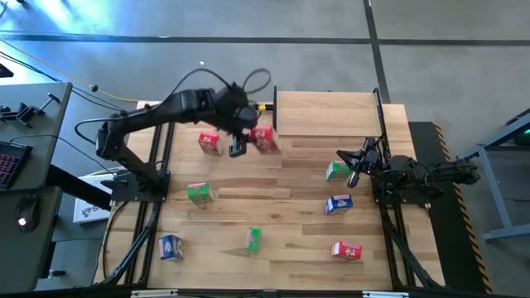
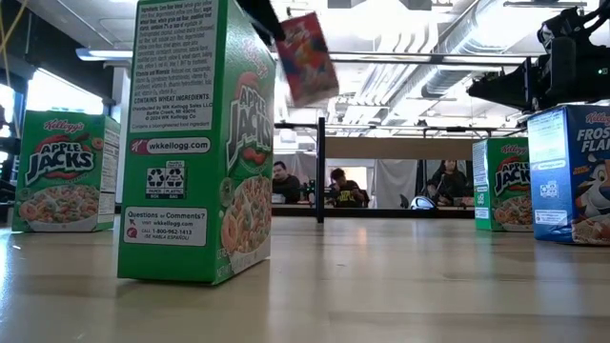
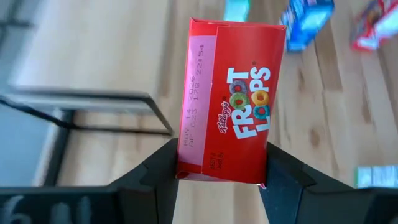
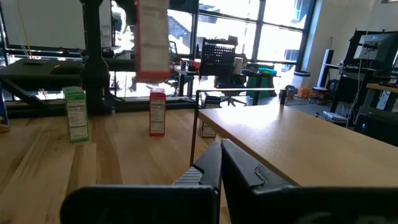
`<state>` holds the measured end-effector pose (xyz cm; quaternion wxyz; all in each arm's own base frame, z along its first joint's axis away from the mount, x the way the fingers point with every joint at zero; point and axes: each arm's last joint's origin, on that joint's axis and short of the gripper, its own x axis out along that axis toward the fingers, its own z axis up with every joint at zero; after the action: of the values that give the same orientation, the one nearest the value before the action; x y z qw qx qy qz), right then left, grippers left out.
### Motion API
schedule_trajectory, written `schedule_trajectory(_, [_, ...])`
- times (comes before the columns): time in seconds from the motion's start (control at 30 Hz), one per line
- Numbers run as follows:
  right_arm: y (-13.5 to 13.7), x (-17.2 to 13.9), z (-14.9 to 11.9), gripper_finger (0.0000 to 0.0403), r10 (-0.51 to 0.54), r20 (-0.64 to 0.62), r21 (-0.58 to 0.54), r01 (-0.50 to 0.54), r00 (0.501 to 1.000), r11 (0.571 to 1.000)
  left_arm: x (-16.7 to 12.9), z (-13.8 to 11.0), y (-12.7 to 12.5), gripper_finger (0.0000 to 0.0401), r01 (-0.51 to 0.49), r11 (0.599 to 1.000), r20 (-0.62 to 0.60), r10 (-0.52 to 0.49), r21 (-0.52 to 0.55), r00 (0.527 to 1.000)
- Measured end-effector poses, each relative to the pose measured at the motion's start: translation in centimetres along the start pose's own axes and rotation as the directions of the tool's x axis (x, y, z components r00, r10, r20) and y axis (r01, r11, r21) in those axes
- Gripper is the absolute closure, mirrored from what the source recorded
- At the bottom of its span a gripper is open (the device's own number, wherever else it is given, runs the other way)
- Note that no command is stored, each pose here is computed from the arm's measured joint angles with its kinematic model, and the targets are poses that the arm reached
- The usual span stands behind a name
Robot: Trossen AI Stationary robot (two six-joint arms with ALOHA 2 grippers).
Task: Stack cereal on shelf
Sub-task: Put the middle red cereal box on the shelf
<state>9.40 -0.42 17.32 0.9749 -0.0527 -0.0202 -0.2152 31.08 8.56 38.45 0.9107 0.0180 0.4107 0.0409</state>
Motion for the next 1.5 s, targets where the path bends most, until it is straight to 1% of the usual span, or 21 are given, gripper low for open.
schedule_trajectory(0.13, [0.0, 0.0, 0.0, 0.0403, 0.0, 0.0, 0.0, 0.0, 1.0, 1.0, -0.1, 1.9, 1.1, 0.0244, -0.026, 0.999, 0.048, 0.025, 0.024, 0.999])
schedule_trajectory(0.33, [0.0, 0.0, 0.0, 0.0403, 0.0, 0.0, 0.0, 0.0, 1.0, 1.0, 1.7, 5.8, 2.7, 0.0244, -0.06, 0.994, 0.111, 0.049, 0.094, 0.993])
schedule_trajectory(0.5, [0.0, 0.0, 0.0, 0.0403, 0.0, 0.0, 0.0, 0.0, 1.0, 1.0, 3.5, 7.5, 4.9, 0.0244, -0.09, 0.991, 0.088, 0.081, 0.103, 0.993])
schedule_trajectory(0.6, [0.0, 0.0, 0.0, 0.0403, 0.0, 0.0, 0.0, 0.0, 1.0, 1.0, 5.2, 7.3, 6.4, 0.0244, -0.091, 0.992, 0.03, 0.088, 0.084, 0.996])
schedule_trajectory(0.7, [0.0, 0.0, 0.0, 0.0403, 0.0, 0.0, 0.0, 0.0, 1.0, 1.0, 6.9, 6.3, 7.8, 0.0245, -0.091, 0.994, -0.036, 0.093, 0.058, 0.995])
schedule_trajectory(0.83, [0.0, 0.0, 0.0, 0.0403, 0.0, 0.0, 0.0, 0.0, 1.0, 1.0, 8.5, 5.5, 8.9, 0.0244, -0.102, 0.995, -0.103, 0.104, 0.025, 0.989])
schedule_trajectory(0.97, [0.0, 0.0, 0.0, 0.0403, 0.0, 0.0, 0.0, 0.0, 1.0, 1.0, 8.9, 5.4, 8.9, 0.024, -0.115, 0.992, -0.113, 0.119, 0.042, 0.986])
schedule_trajectory(1.13, [0.0, 0.0, 0.0, 0.0403, 0.0, 0.0, 0.0, 0.0, 1.0, 1.0, 9.0, 5.7, 8.7, 0.0219, -0.194, 0.977, -0.123, 0.204, 0.086, 0.971])
schedule_trajectory(1.37, [0.0, 0.0, 0.0, 0.0403, 0.0, 0.0, 0.0, 0.0, 1.0, 1.0, 9.1, 5.9, 8.8, 0.0185, -0.207, 0.974, -0.1, 0.216, 0.094, 0.971])
schedule_trajectory(1.5, [0.0, 0.0, 0.0, 0.0403, 0.0, 0.0, 0.0, 0.0, 1.0, 1.0, 9.1, 6.0, 8.8, 0.0171, -0.208, 0.973, -0.094, 0.217, 0.098, 0.972])
